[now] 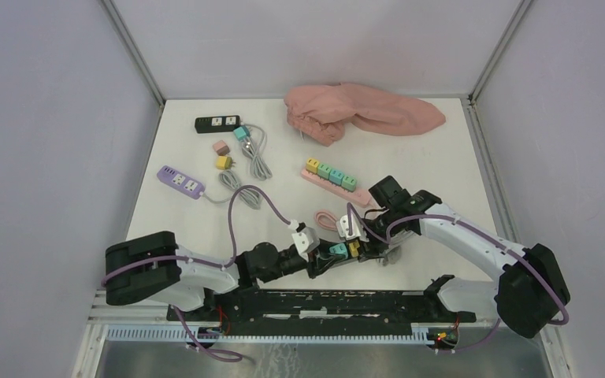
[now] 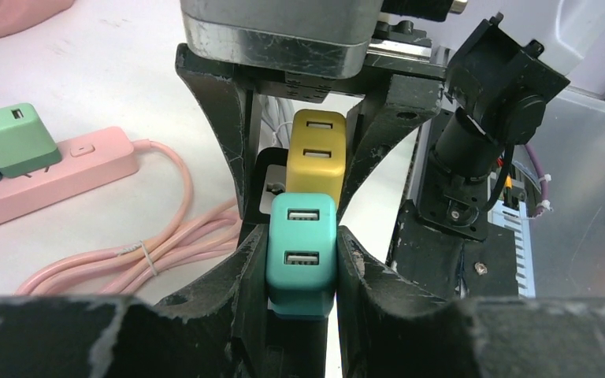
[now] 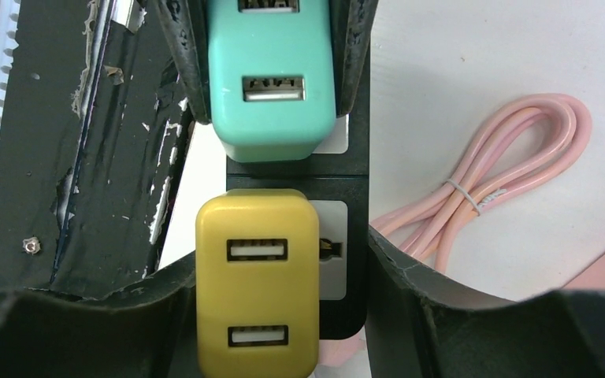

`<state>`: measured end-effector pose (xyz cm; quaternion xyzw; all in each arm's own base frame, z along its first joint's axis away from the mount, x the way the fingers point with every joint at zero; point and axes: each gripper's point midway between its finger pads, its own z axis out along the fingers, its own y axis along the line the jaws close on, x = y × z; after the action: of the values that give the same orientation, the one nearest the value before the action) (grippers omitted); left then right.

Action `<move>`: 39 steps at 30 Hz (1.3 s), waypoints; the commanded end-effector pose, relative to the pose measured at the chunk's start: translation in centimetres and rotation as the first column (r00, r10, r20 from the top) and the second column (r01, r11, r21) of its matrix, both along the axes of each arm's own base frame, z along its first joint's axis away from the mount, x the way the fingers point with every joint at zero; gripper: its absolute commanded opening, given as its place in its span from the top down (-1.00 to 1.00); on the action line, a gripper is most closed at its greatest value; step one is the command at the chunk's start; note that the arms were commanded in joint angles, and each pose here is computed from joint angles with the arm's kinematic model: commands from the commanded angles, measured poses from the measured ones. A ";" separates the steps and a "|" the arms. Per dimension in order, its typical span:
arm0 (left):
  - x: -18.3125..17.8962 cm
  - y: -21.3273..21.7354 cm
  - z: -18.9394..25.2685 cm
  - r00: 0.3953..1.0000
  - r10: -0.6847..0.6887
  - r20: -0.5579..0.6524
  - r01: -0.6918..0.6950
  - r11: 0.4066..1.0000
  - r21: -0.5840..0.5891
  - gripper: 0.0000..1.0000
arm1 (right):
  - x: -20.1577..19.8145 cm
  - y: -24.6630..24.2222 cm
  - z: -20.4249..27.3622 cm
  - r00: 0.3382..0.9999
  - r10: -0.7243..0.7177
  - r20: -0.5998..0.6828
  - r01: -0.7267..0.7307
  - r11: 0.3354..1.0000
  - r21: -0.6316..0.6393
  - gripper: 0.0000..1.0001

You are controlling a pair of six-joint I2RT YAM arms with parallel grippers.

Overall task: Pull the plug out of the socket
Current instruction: Remove the plug from the socket.

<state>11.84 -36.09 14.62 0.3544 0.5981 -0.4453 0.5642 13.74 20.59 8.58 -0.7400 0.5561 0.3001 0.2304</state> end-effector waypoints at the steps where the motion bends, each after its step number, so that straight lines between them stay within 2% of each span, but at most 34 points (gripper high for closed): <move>1: 3.0 0.7 3.3 0.991 0.117 0.058 -0.114 0.992 -0.053 0.94 | -1.1 0.6 1.4 0.998 0.006 -0.062 -0.005 1.000 0.015 1.00; 4: 0.7 0.1 2.9 0.987 -0.057 0.149 0.053 0.998 0.029 0.94 | -0.8 0.5 1.4 0.998 -0.008 -0.065 0.008 1.000 0.003 1.00; 7: -1.1 -0.6 2.6 0.961 -0.194 0.199 0.174 0.978 0.112 0.94 | -0.5 0.5 1.2 0.997 -0.029 -0.071 0.028 1.000 -0.013 1.00; 10: -1.5 -1.0 2.4 0.953 -0.231 0.198 0.206 0.969 0.137 0.94 | -0.3 0.5 1.1 0.996 -0.042 -0.082 0.039 0.999 -0.029 1.00; 13: -1.0 -1.4 2.3 0.964 -0.205 0.167 0.184 0.974 0.131 0.94 | -0.2 0.5 1.0 0.996 -0.042 -0.077 0.039 0.999 -0.034 1.00; 17: 1.1 -0.9 3.3 0.995 -0.092 0.045 0.091 0.995 0.042 0.94 | -0.1 0.3 0.9 0.996 -0.047 -0.074 0.044 0.998 -0.044 1.00; 19: 2.5 0.1 4.5 0.997 -0.058 -0.059 0.054 0.996 -0.065 0.94 | -0.1 0.3 0.8 0.996 -0.047 -0.074 0.044 0.998 -0.047 1.00; 22: 3.8 1.6 5.8 0.983 -0.077 -0.166 0.043 0.979 -0.201 0.94 | -0.1 0.3 0.8 0.996 -0.047 -0.073 0.044 0.998 -0.048 1.00; 25: 3.7 1.6 6.2 0.980 -0.107 -0.167 0.068 0.972 -0.226 0.94 | -0.1 0.3 0.9 0.996 -0.048 -0.071 0.045 0.998 -0.049 1.00; 28: 3.0 0.9 6.0 0.985 -0.135 -0.109 0.114 0.977 -0.183 0.94 | 0.0 0.2 0.9 0.996 -0.055 -0.069 0.051 0.997 -0.051 1.00; 32: 1.4 -0.7 4.8 0.989 -0.122 0.078 0.121 0.993 0.014 0.94 | 0.2 0.3 0.9 0.996 -0.061 -0.068 0.057 0.997 -0.055 1.00; 35: 0.5 -1.1 3.3 0.982 -0.129 0.136 0.111 0.985 0.130 0.94 | 0.3 0.3 1.0 0.996 -0.067 -0.066 0.063 0.996 -0.059 1.00; 39: 1.0 -0.9 2.7 0.986 -0.092 0.138 0.068 0.984 0.167 0.94 | 0.4 0.2 0.9 0.995 -0.069 -0.065 0.065 0.996 -0.064 1.00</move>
<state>11.18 -36.83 15.24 0.4464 0.5937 -0.4391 0.5054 13.28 19.98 8.49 -0.7157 0.6044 0.3016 0.1775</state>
